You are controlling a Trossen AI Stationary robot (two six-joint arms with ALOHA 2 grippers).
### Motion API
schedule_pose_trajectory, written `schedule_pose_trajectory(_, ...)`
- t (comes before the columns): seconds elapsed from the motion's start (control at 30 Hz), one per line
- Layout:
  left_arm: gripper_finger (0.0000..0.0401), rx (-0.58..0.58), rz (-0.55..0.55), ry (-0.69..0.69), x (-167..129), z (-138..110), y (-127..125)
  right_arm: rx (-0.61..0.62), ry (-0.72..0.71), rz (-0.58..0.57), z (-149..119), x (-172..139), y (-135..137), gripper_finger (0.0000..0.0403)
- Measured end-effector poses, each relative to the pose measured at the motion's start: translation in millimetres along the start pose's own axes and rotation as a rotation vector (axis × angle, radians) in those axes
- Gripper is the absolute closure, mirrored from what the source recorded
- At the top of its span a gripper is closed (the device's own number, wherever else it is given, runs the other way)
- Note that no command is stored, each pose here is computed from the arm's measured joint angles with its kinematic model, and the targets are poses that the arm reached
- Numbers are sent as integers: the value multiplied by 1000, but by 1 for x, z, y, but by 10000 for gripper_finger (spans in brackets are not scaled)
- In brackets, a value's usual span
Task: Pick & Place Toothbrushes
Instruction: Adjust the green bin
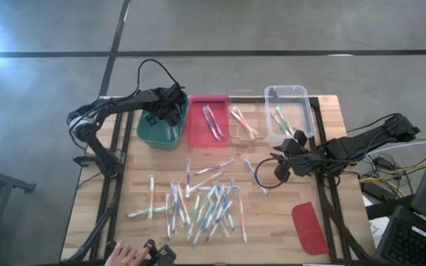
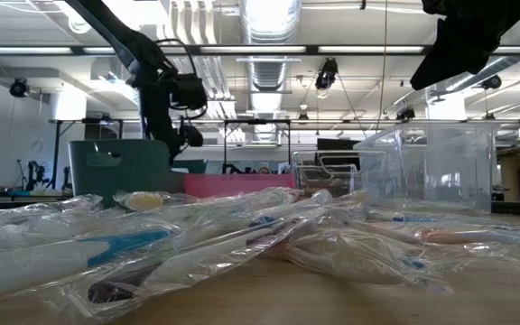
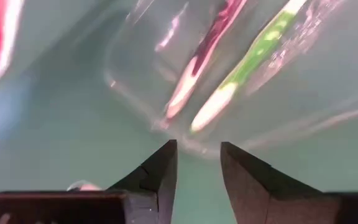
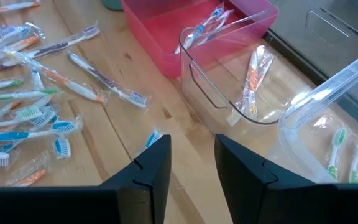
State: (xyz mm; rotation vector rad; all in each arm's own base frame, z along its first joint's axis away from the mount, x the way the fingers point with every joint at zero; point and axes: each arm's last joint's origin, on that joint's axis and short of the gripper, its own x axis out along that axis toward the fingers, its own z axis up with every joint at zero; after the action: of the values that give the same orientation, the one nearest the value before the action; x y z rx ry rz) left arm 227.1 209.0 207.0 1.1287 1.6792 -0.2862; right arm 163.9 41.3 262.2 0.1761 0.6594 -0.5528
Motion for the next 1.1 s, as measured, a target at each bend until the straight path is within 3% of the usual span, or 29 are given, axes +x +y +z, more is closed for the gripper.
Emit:
schedule_pose_trajectory(0.23, 287, -105, 92, -3, -36, -7, -1, 17, 0, 0, 0, 0, 0, 262)
schedule_pose_trajectory(0.57, 301, -408, 243, -112, -94, -30, -21, 17, 0, 0, 0, 0, 0, 239)
schedule_pose_trajectory(0.93, 303, -1211, 356, -220, -139, -51, -48, 51, 0, 0, 0, 0, 0, 217)
schedule_pose_trajectory(1.1, 309, -1400, 313, -172, -144, -54, -62, 81, 0, 0, 0, 0, 0, 211)
